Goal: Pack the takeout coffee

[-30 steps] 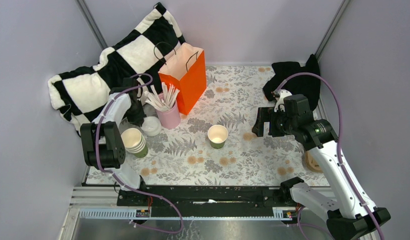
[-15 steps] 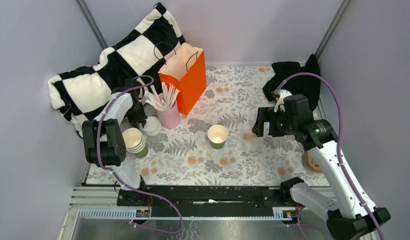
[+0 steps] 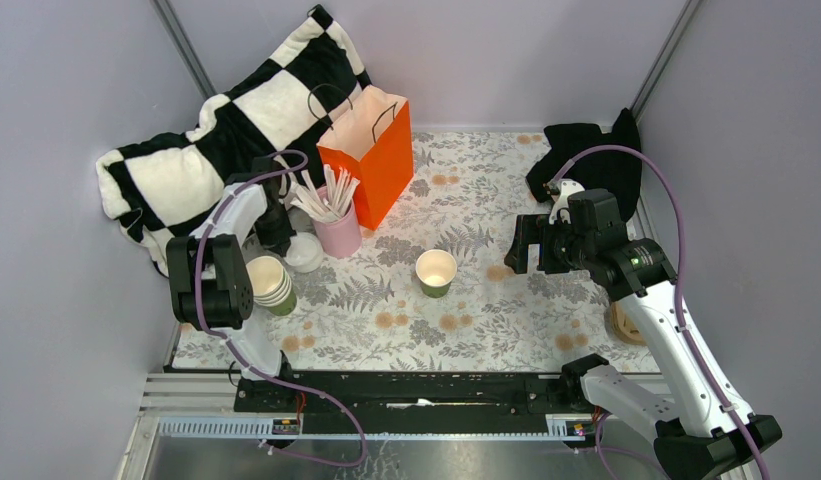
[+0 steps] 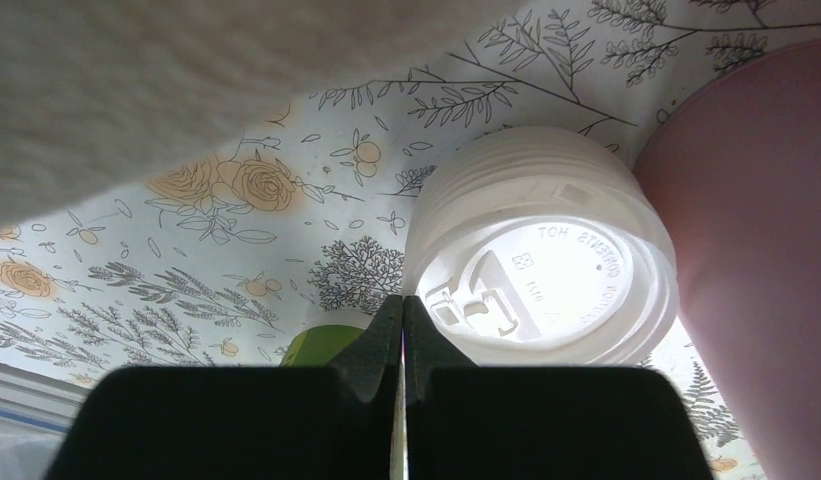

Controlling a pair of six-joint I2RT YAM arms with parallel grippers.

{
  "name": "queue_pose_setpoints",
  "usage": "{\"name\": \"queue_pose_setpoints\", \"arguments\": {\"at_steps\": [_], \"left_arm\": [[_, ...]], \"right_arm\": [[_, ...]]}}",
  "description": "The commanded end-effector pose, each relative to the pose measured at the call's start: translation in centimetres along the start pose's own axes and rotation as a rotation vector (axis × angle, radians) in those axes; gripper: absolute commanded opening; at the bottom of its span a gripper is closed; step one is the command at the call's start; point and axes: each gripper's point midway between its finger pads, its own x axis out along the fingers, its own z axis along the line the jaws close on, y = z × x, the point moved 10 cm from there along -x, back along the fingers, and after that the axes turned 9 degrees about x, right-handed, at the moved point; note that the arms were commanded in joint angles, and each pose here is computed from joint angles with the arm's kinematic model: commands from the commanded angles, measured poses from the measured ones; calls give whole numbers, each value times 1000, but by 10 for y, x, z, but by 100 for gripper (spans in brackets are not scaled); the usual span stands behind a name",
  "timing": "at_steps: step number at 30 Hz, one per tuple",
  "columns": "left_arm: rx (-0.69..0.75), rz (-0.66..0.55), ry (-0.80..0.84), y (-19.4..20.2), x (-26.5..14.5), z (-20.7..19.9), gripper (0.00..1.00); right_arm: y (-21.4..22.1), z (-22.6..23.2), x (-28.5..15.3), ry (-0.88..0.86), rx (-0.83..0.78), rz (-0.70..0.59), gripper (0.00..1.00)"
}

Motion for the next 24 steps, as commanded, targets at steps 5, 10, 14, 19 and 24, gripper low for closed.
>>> {"name": "queue_pose_setpoints", "arguments": {"at_steps": [5,10,14,19,24], "left_arm": [[-45,-112,-26,-18,-26,3,0],[-56,-126,-58,-16,-35,7,0],[-90,-153,-86,-16,-51,11,0],[-175,-220,-114,-19,-83,16,0],[-318,-340,-151,-24,-126,24,0]], "right_arm": [[-3,2,-1,-5,-25,-32,100],[-4,2,-1,-10,-24,-33,100],[-4,3,-1,-13,-26,-30,100],[-5,6,-1,-18,-33,-23,100],[-9,11,-3,-30,-45,-21,100]]}}
